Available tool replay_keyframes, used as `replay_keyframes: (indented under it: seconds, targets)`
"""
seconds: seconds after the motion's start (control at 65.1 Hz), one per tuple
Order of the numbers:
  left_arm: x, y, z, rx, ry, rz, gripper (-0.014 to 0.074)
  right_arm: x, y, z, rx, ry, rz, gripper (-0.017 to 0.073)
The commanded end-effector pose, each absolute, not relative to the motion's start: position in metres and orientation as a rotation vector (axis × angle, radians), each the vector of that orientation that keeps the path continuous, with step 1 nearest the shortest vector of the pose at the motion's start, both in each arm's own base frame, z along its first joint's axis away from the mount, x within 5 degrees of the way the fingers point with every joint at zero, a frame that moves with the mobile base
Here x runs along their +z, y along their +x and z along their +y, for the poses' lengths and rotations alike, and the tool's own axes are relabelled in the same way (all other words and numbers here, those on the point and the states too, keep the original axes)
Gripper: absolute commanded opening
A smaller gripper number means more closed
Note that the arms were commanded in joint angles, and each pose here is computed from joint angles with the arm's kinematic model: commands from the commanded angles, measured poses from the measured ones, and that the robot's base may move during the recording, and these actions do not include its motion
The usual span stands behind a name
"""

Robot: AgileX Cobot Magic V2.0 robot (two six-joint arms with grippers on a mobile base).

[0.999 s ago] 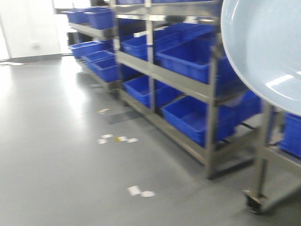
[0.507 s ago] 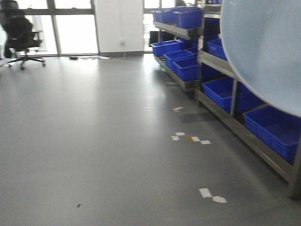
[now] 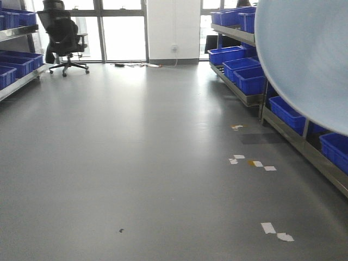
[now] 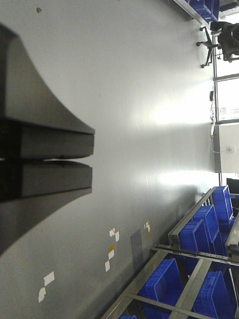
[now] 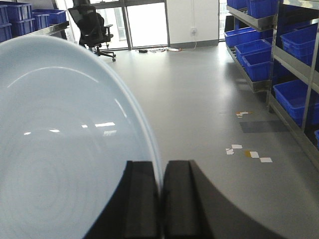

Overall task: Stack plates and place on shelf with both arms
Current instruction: 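Drive the base away from the table holding the plate stack, then drive the base to the shelf of blue bins holding the stack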

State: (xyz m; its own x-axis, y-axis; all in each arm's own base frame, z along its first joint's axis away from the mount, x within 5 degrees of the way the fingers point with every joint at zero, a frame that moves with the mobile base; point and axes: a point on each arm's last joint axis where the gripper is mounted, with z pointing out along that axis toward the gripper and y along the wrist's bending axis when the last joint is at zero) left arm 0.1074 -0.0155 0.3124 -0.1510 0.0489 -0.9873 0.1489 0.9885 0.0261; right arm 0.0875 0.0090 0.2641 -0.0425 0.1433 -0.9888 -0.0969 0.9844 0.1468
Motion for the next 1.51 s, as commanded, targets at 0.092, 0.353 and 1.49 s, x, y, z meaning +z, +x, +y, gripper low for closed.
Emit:
replay_keyframes:
  seconds: [0.092, 0.353, 1.49]
  targets:
    - [0.3283, 0.1083, -0.015, -0.092, 0.128, 1.624, 0.0082, 0.2838, 0.087, 0.0067, 0.177, 0.047, 1.472, 0.0056]
    - [0.3283, 0.1083, -0.015, -0.092, 0.128, 1.624, 0.0082, 0.2838, 0.087, 0.0067, 0.177, 0.047, 1.472, 0.0056]
    - [0.3283, 0.1083, -0.015, -0.092, 0.128, 1.624, 0.0082, 0.2838, 0.087, 0.0067, 0.177, 0.047, 1.472, 0.0056]
